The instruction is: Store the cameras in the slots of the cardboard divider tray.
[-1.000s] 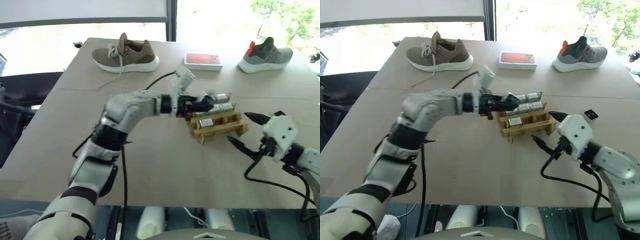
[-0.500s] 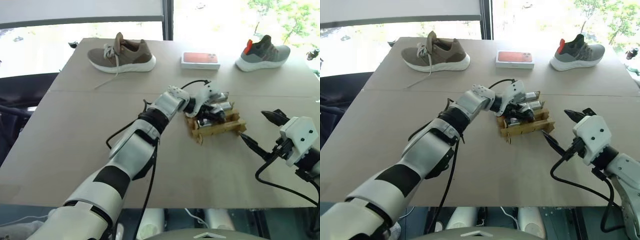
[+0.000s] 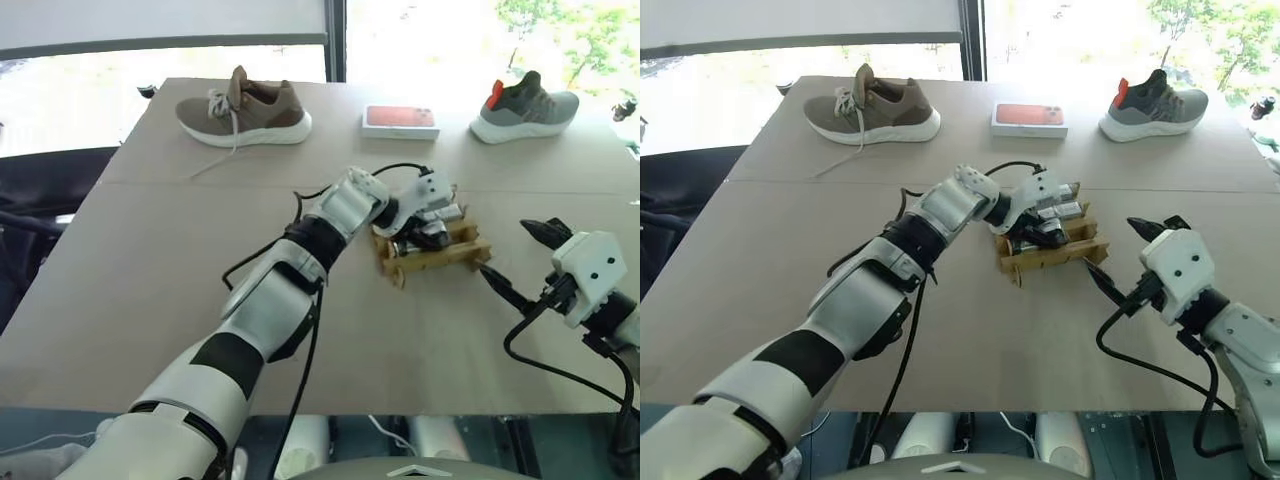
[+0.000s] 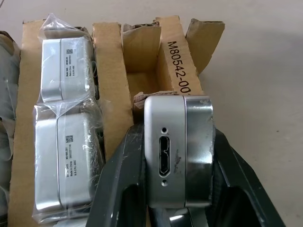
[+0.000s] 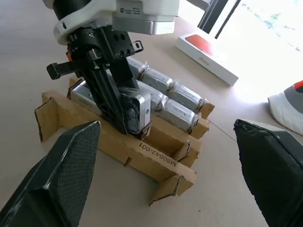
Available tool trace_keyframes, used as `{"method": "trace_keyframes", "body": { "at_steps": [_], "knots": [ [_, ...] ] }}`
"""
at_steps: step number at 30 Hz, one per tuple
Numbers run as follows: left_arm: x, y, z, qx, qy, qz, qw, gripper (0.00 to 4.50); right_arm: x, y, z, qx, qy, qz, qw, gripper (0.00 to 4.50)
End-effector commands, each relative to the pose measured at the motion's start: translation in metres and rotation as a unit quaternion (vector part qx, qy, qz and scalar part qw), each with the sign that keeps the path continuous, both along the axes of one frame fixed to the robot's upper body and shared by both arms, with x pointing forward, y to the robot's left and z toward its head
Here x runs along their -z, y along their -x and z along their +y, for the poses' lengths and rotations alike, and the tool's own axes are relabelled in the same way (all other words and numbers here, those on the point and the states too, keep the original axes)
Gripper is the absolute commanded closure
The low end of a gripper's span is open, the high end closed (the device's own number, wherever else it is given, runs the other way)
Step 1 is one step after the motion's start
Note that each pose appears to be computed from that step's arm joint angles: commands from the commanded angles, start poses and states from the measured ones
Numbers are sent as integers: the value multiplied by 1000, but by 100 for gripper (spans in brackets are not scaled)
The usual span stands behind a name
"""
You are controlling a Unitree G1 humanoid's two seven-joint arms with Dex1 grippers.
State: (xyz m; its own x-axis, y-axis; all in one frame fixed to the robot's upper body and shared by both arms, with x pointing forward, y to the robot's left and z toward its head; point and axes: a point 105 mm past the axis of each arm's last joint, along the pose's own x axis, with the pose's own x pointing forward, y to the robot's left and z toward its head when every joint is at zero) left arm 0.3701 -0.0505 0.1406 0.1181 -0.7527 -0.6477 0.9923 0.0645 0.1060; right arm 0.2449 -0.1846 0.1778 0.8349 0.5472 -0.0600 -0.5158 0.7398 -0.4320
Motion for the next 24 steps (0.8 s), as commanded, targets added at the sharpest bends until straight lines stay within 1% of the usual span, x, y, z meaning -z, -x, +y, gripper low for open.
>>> {"method": "trace_keyframes", "body": {
  "at_steps": [1, 8, 15, 24],
  "knots": [
    [7, -13, 14, -53, -40, -11, 998, 364, -9, 0, 2, -7, 12, -22, 1000, 0],
    [-3, -19, 22, -78, -45, -19, 996, 364, -8, -2, 4, -9, 15, -23, 1000, 0],
    [1, -20, 35, -89, -65, -14, 994, 364, -8, -3, 5, -9, 20, -24, 999, 0],
    [-1, -24, 38, -101, -70, -27, 992, 364, -7, -4, 9, -13, 20, -23, 999, 0]
  ]
}}
